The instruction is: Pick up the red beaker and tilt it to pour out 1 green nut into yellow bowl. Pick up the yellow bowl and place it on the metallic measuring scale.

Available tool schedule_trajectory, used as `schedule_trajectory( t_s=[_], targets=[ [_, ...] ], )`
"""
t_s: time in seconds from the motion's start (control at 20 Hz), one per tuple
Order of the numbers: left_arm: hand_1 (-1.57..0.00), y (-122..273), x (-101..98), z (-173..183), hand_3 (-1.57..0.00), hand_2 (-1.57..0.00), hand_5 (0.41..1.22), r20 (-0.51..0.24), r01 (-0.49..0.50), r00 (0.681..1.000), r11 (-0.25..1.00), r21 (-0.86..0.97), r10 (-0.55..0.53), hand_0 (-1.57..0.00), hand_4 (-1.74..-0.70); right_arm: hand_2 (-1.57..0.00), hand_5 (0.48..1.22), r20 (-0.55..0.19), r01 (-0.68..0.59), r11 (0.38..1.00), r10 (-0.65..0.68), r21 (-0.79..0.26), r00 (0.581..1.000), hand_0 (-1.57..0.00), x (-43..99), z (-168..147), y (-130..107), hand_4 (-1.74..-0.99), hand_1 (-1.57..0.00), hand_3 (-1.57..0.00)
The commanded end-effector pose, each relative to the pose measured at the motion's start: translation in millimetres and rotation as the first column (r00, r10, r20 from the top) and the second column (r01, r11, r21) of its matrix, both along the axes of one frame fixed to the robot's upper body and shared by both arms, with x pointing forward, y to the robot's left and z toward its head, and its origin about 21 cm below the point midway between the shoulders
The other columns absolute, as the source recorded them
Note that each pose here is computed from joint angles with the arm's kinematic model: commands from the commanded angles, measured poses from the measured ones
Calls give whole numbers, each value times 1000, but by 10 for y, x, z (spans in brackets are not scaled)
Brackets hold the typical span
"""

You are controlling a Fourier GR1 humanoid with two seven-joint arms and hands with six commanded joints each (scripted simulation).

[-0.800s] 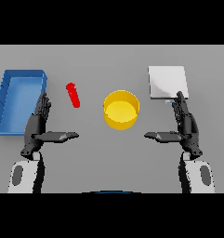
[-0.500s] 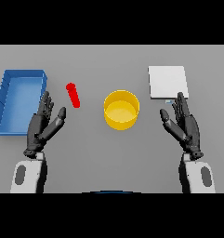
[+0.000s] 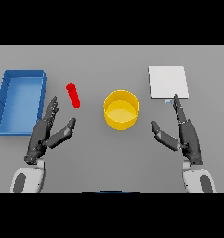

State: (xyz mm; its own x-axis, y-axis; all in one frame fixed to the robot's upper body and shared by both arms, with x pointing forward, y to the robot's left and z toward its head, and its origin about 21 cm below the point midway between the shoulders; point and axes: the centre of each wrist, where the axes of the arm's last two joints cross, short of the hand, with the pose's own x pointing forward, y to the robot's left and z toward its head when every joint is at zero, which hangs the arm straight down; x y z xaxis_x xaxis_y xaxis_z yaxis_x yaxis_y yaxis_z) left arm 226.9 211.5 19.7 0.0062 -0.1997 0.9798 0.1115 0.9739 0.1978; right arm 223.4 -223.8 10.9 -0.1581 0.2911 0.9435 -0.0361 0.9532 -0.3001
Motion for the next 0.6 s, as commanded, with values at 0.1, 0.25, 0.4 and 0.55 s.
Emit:
schedule_trajectory(
  t_s=[0.1, 0.25, 0.4, 0.55],
  targets=[
    [1, 7, 201, -71, 1, 1, 643, -32, -2, 999, 1000, 11, 2, 1, -1145, 1, 626, 5, -30, 999, 30, 35, 1000, 1, -7, 51, -11, -1189, 1, 1],
    [1, 49, 405, -179, 1, 1, 650, -45, -4, 999, 1000, 12, 4, 1, -1178, 1, 628, 1, -39, 998, 39, 48, 999, 1, -36, 10, -50, -1215, 1, 1],
    [1, 18, 628, -260, 1, 1, 640, -61, 10, 998, 1000, 29, -8, 1, -1176, 1, 627, -9, -31, 998, 31, 53, 999, 1, -7, 36, -25, -1225, 1, 1],
    [1, -8, 826, -282, 1, 1, 637, -35, 31, 999, 999, 28, -30, 1, -1183, 1, 625, -7, -32, 998, 33, 47, 999, 1, -7, 1, -73, -1227, 1, 1]
  ],
)
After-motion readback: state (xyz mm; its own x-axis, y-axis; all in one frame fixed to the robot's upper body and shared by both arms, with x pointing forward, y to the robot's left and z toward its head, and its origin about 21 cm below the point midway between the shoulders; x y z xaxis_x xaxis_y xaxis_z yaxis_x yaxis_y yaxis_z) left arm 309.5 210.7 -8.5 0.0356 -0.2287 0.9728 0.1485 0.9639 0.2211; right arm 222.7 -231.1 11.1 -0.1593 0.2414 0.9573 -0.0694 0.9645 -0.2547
